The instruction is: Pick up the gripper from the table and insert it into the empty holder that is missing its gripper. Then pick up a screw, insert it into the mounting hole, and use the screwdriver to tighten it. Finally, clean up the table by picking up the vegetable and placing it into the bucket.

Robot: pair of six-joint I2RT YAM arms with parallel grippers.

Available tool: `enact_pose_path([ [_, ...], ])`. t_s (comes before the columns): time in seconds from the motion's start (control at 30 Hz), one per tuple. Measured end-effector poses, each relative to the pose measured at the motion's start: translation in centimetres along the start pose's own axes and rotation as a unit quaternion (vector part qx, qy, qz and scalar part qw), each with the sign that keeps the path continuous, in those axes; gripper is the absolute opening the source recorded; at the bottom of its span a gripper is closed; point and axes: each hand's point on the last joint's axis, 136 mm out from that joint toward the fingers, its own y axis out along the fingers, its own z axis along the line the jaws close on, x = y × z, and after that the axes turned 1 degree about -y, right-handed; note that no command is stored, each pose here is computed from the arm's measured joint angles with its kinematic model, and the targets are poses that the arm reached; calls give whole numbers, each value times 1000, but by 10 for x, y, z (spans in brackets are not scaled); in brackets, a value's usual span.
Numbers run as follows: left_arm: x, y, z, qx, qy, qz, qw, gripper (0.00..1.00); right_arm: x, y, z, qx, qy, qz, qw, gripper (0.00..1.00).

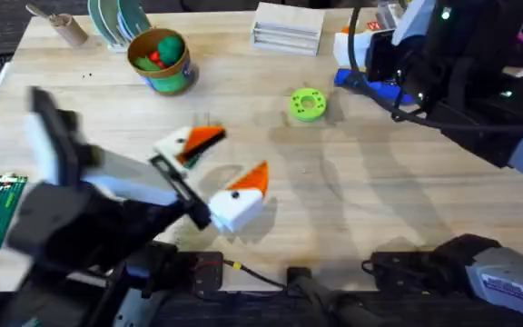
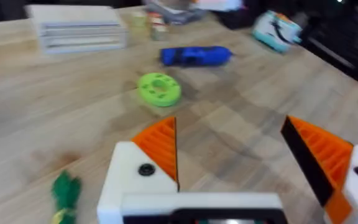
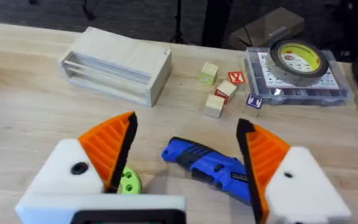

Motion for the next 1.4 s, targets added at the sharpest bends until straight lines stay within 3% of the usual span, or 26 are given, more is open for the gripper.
enact_pose_path([
  [0.13,28,-22,13,95,-17,18,995,992,0,0,0,0,18,0,1000,994],
  [0.27,55,-42,23,169,-2,51,984,992,0,0,0,0,27,0,1000,993],
  [0.53,73,-67,52,282,23,173,943,992,0,0,0,0,33,0,999,993],
  [0.7,65,-59,72,306,33,228,924,992,0,0,0,0,35,0,999,994],
  [1.2,27,-28,107,305,4,351,885,992,0,0,0,0,36,1,999,994],
  [1.4,4,-23,123,313,-8,416,854,992,-1,0,0,0,36,2,999,994],
])
